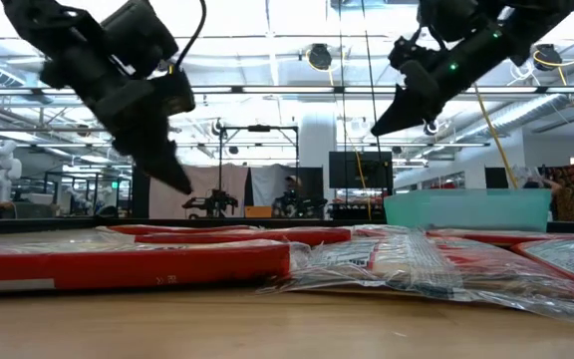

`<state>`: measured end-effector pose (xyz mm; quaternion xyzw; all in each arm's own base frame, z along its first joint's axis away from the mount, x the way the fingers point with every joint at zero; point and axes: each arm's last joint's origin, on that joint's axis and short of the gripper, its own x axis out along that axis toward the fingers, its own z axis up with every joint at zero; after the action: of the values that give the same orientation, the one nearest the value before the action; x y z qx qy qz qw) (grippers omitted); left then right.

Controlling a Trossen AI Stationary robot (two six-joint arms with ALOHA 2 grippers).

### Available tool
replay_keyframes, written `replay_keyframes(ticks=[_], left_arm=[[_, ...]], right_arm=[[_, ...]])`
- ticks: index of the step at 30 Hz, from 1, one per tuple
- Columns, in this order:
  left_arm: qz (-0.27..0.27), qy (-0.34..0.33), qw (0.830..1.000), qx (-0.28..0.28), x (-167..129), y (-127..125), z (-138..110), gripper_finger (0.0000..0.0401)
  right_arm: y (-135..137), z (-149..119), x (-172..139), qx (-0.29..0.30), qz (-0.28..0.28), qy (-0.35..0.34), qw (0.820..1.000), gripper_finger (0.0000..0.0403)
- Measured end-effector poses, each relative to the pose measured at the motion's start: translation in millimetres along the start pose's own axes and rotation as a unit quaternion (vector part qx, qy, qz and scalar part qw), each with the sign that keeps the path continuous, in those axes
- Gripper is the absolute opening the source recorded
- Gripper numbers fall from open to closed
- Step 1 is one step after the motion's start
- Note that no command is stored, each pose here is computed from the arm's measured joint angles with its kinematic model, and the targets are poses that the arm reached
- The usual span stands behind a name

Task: Sort popcorn bags into baskets
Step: Put the red popcorn bag into the green bin

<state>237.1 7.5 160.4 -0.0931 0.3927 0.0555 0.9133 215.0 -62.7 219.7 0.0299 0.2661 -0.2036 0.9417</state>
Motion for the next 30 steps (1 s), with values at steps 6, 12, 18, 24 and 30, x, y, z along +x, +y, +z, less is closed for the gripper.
replay_keyframes(ticks=[6, 12, 18, 24, 30], left_arm=[[0.11, 0.03, 0.992, 0.053, -2, -17, -15, 0.0272], [0.126, 0.047, 0.99, 0.047, -2, -24, -22, 0.0319], [0.094, 0.069, 0.993, 0.016, -3, -34, -32, 0.0297], [0.094, 0.08, 0.992, 0.006, 8, -30, -59, 0.025], [0.113, 0.059, 0.989, 0.077, 12, -26, -66, 0.0143]], right_arm=[[20, -17, 1, -0.003, 0.04, -0.024, 0.999, 0.0041], [27, -23, 1, -0.008, 0.055, -0.038, 0.998, 0.0041], [26, -21, 1, -0.003, 0.056, -0.047, 0.997, 0.0041], [32, -16, 11, 0.046, 0.078, -0.079, 0.993, 0.0041], [47, -16, 34, 0.052, 0.1, -0.1, 0.989, 0.0041]])
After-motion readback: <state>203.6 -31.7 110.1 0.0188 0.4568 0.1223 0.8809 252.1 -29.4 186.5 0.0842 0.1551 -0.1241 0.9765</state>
